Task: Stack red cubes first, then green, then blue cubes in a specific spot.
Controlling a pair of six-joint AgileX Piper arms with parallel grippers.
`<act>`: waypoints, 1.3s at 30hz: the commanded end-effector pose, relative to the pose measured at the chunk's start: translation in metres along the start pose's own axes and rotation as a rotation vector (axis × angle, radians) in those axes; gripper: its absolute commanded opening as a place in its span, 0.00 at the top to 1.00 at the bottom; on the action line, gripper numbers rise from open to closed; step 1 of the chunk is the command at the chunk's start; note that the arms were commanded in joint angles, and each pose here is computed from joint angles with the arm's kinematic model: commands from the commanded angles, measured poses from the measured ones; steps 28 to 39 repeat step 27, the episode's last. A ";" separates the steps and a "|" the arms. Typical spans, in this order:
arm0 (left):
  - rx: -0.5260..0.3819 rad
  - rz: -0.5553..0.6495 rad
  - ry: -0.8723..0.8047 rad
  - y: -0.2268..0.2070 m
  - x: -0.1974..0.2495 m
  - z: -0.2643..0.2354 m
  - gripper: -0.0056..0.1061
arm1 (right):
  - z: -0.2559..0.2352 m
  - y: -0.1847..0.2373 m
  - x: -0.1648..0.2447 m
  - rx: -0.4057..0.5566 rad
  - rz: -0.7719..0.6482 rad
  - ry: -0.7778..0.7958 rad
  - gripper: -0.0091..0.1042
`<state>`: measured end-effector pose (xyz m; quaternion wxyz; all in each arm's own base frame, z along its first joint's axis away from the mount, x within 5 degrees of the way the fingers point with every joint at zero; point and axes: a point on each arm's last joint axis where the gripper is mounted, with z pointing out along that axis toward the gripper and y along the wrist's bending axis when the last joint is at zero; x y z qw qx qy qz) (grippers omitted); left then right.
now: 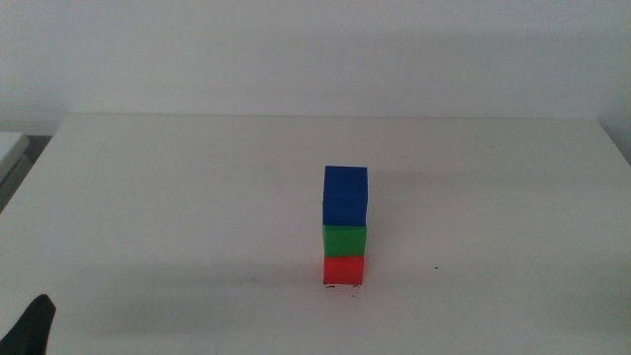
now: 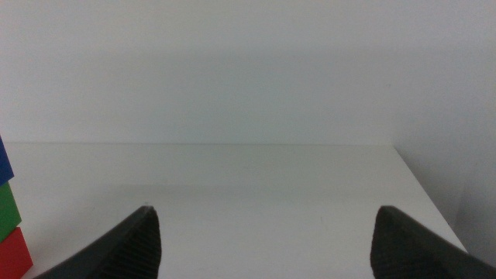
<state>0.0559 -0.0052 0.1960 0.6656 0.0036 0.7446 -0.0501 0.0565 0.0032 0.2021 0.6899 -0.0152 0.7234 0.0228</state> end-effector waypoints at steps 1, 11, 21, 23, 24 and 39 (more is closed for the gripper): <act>-0.001 -0.010 -0.024 0.000 -0.002 0.000 0.11 | 0.000 0.000 0.001 0.007 -0.005 -0.006 0.20; -0.011 0.048 -0.036 0.001 -0.003 0.000 0.11 | 0.000 0.000 0.001 0.007 -0.007 -0.006 0.20; -0.018 0.081 -0.036 0.001 -0.003 0.000 0.11 | 0.000 0.000 0.001 0.007 -0.007 -0.006 0.20; -0.018 0.083 -0.036 0.002 -0.003 0.000 0.11 | 0.000 0.000 0.001 0.007 -0.007 -0.006 0.20; -0.018 0.083 -0.036 0.002 -0.003 0.000 0.11 | 0.000 0.000 0.001 0.007 -0.007 -0.006 0.20; -0.018 0.083 -0.036 0.002 -0.003 0.000 0.11 | 0.000 0.000 0.001 0.007 -0.007 -0.006 0.20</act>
